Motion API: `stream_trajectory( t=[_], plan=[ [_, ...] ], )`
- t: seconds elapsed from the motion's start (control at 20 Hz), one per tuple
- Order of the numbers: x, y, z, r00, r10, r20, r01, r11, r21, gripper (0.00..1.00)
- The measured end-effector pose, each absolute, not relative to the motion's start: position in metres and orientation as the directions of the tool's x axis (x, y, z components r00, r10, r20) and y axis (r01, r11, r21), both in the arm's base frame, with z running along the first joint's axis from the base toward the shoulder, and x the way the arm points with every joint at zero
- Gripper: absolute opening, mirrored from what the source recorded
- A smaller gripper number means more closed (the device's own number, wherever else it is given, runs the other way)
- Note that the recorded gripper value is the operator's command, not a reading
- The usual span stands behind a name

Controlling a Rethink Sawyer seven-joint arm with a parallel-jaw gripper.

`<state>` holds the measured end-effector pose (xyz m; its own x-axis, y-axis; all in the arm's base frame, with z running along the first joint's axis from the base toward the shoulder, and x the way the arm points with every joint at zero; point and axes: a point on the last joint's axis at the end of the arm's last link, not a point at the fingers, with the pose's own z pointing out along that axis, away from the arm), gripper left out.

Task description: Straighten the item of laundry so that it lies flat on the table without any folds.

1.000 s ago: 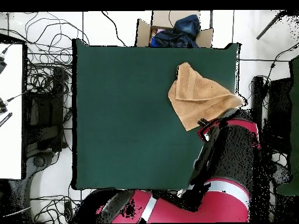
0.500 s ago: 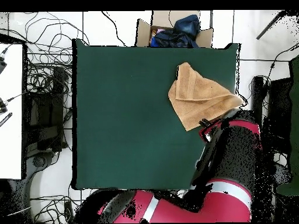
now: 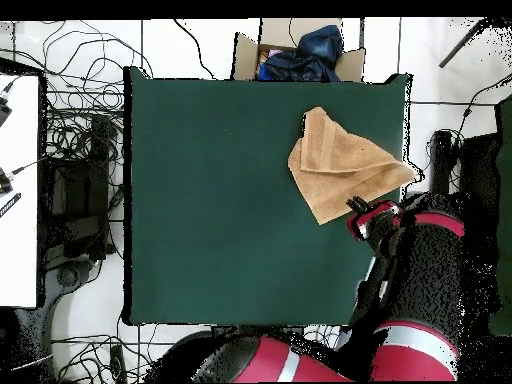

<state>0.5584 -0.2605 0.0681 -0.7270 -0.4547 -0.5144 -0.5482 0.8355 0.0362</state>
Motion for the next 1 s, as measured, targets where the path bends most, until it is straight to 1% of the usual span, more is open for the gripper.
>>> stream_trajectory(
  t=[0.4, 1.0],
  plan=[
    [0.558, -0.263, 0.064, -0.734, -0.425, -0.53, -0.524, 0.851, 0.043, 0.0],
    [0.548, -0.253, 0.009, -0.706, -0.507, -0.495, -0.58, 0.815, -0.008, 0.0]
  ],
)
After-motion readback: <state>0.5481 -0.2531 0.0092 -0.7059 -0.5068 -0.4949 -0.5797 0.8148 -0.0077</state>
